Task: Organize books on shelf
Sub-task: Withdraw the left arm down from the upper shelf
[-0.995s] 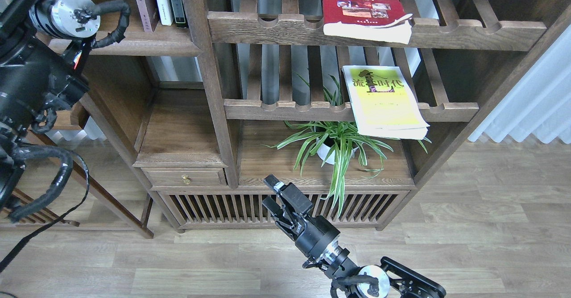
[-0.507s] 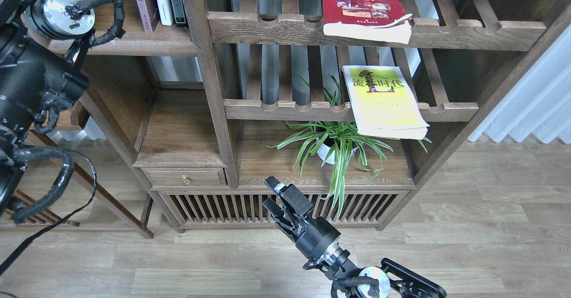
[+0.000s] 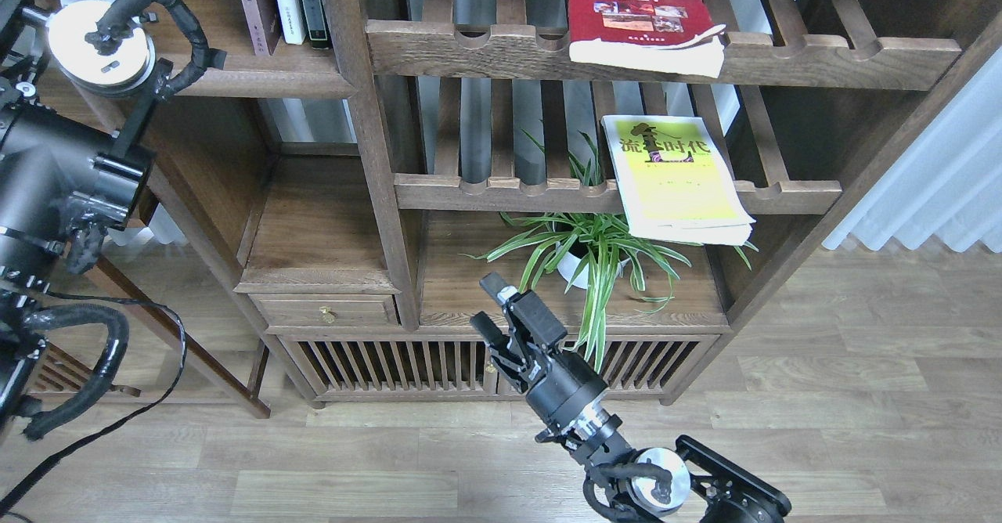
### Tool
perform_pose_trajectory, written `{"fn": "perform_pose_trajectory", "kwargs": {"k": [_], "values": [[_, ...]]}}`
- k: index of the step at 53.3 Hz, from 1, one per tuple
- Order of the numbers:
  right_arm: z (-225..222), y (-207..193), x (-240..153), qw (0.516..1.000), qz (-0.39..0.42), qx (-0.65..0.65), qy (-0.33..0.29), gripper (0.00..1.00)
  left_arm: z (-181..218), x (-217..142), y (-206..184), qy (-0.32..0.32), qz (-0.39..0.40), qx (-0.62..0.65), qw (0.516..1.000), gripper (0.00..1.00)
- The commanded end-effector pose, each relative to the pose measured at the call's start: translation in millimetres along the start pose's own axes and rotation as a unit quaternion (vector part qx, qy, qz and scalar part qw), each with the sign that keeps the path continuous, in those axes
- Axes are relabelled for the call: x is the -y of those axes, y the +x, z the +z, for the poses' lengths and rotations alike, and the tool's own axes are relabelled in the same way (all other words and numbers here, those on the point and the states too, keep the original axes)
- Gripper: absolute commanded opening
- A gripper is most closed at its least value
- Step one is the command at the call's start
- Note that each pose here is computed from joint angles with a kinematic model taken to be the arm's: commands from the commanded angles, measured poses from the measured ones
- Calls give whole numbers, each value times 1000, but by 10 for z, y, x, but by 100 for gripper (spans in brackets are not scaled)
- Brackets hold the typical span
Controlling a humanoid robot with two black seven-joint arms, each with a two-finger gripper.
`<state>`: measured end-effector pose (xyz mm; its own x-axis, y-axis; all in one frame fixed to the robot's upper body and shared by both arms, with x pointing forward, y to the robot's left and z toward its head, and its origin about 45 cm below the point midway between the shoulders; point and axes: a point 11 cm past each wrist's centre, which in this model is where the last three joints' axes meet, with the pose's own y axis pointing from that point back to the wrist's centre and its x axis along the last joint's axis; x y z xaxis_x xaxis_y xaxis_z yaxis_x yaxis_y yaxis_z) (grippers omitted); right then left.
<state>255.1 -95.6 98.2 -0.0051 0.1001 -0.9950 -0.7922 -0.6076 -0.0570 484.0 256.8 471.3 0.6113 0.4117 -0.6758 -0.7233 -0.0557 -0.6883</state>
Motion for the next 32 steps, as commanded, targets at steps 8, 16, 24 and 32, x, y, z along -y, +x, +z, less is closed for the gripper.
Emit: {"fn": "perform_pose_trajectory", "kwargs": {"k": [8,16,24,32], "values": [[-35,-29,20,1000,-4,-1,4,98,-106,-310,-177,12,-32,-57,998,98],[-68,-20,16,1000,-3,-2,10,98,-59,-436,-209,10,-84,-91,992,93],[-104,-23,16,1000,-3,-3,15,98,-90,-523,-255,15,-94,-103,990,95],[-119,-26,23,1000,-4,-4,16,98,-122,-529,-369,20,-92,-104,990,100]]}}
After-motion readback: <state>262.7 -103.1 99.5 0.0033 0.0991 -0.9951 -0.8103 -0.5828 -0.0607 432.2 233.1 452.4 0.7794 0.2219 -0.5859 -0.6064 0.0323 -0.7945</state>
